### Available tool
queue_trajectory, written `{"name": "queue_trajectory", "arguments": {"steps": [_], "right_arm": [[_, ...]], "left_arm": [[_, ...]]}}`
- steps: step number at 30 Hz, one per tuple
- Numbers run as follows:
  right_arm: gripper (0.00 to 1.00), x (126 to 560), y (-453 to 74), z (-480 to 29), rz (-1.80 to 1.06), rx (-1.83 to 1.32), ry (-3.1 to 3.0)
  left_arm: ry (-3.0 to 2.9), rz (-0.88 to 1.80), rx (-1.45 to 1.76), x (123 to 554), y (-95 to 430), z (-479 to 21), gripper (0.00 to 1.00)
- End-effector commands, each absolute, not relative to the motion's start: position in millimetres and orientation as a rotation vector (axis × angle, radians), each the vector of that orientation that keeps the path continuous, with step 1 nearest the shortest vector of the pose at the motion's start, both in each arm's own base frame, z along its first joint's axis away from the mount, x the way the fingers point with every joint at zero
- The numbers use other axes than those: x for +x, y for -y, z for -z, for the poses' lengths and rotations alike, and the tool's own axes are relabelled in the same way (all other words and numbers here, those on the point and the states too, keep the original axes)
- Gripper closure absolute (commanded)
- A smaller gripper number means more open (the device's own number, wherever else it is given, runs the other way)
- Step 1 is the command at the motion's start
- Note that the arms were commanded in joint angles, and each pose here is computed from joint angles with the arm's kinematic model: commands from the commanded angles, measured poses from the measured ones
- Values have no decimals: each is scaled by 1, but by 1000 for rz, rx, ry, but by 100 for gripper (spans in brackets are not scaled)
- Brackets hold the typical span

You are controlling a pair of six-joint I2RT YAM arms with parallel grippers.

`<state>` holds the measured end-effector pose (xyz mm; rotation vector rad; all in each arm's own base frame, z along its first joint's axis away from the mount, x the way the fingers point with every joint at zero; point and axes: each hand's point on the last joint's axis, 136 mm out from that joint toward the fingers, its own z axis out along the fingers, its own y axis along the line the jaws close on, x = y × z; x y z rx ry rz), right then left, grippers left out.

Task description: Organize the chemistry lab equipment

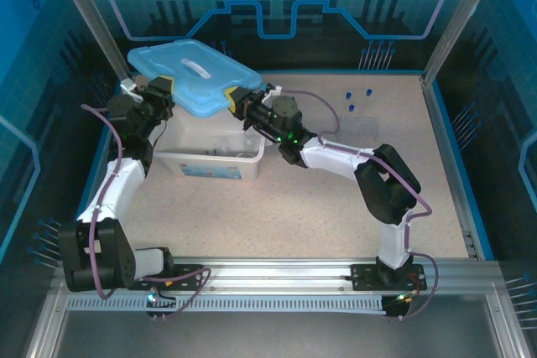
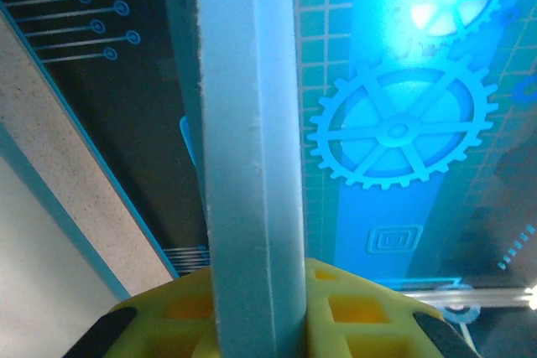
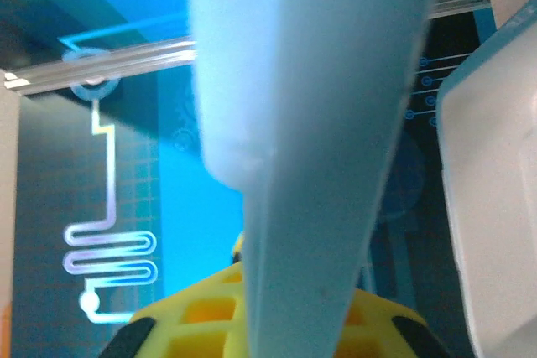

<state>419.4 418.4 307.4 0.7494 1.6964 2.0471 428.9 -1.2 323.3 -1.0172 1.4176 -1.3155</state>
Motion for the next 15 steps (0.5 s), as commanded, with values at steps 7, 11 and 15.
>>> {"name": "queue_trajectory", "arguments": {"steps": [7, 11, 15], "right_arm": [[99, 429, -408, -331, -1970, 640, -1661], [99, 429, -402, -338, -1933, 585, -1673], [99, 432, -397, -350, -1959, 528, -1642]], "left_arm": [[-1492, 1334, -849, 408, 33, -334, 92], [-1527, 1319, -853, 403, 35, -325, 66], [-1566, 1300, -856, 399, 37, -319, 50]]}}
